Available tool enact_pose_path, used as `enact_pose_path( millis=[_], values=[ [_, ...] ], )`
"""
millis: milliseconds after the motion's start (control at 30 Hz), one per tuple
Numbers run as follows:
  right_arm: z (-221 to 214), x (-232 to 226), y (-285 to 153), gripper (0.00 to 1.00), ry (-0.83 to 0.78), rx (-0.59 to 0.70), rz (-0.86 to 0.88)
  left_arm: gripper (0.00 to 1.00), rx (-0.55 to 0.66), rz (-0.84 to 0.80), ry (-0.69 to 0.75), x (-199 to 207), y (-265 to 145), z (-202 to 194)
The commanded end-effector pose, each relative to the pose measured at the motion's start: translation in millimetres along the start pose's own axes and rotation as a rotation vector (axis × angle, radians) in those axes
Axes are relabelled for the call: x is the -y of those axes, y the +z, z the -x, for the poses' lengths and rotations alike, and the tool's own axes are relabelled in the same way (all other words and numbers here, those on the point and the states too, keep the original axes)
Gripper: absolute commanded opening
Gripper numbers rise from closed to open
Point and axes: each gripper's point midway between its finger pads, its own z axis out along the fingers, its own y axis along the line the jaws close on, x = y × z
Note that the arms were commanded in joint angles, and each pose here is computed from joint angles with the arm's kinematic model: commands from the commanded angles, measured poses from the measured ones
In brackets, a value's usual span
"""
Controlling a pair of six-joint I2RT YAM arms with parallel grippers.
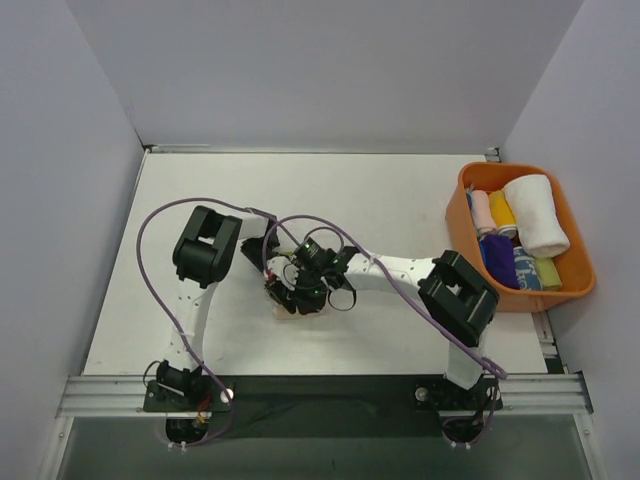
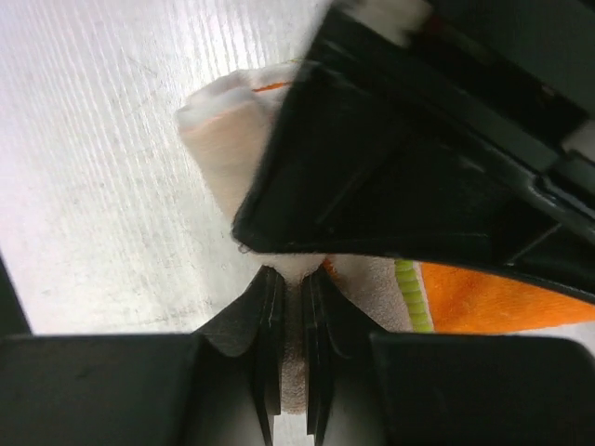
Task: Roll the towels
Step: Roll the towel
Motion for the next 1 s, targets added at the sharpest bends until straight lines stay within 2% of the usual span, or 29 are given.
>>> enact_pose_path(
  millis=[0, 100, 200, 333, 533, 567, 600, 667, 700, 767, 800, 833, 900, 933, 967],
  values=[
    [-27.4, -17.8, 3.0, 0.0, 0.164, -0.074, 0.191, 0.35, 0.05, 0.156, 0.197, -43.8, -16.2, 5.7],
    [-30.8, -27.6, -0.4, 0.0, 0.198, -0.096, 0.267, 0.43, 0.145, 0.183, 0.227, -39.1, -35.0, 9.6],
    [-29.1, -37.4, -3.0, 0.0, 0.245, -0.103, 0.346, 0.46, 0.259, 0.212, 0.252, -31.2, -66.1, 13.3],
    [-27.5, -43.9, -2.2, 0.0, 0.327, -0.102, 0.432, 0.5, 0.449, 0.272, 0.292, -16.4, -125.3, 12.9],
    [-26.6, -37.9, 1.7, 0.0, 0.479, -0.111, 0.556, 0.52, 0.778, 0.404, 0.343, 3.0, -214.2, -21.4],
    [-23.5, -40.0, 0.2, 0.0, 0.501, -0.102, 0.591, 0.53, 0.824, 0.451, 0.372, 4.5, -225.6, -23.4],
    [-27.5, -38.6, 4.4, 0.0, 0.529, -0.115, 0.607, 0.54, 0.85, 0.476, 0.342, -0.1, -223.7, -36.8],
    [-23.3, -31.8, 5.1, 0.0, 0.559, -0.11, 0.62, 0.57, 0.853, 0.63, 0.471, 17.4, -231.8, -41.5],
    [-26.5, -31.5, 9.9, 0.0, 0.58, -0.125, 0.632, 0.58, 0.832, 0.669, 0.469, 12.7, -219.4, -50.4],
    [-23.0, -26.8, 10.4, 0.0, 0.616, -0.13, 0.646, 0.61, 0.804, 0.806, 0.624, 33.9, -215.6, -44.9],
    [-26.5, -28.9, 14.6, 0.0, 0.641, -0.145, 0.669, 0.62, 0.778, 0.843, 0.67, 38.7, -207.7, -43.9],
    [-26.1, -27.8, 15.6, 0.0, 0.652, -0.146, 0.675, 0.63, 0.702, 0.9, 0.752, 46.5, -183.7, -42.2],
    [-28.6, -27.7, 19.4, 0.0, 0.673, -0.16, 0.691, 0.66, 0.659, 0.981, 0.903, 59.7, -169.5, -30.1],
    [-29.5, -26.2, 20.5, 0.0, 0.681, -0.166, 0.691, 0.71, 0.63, 1.048, 0.943, 59.1, -159.2, -32.1],
    [-32.0, -27.0, 20.4, 0.0, 0.693, -0.182, 0.696, 0.72, 0.585, 1.053, 1.06, 72.5, -139.8, -19.6]
  ],
)
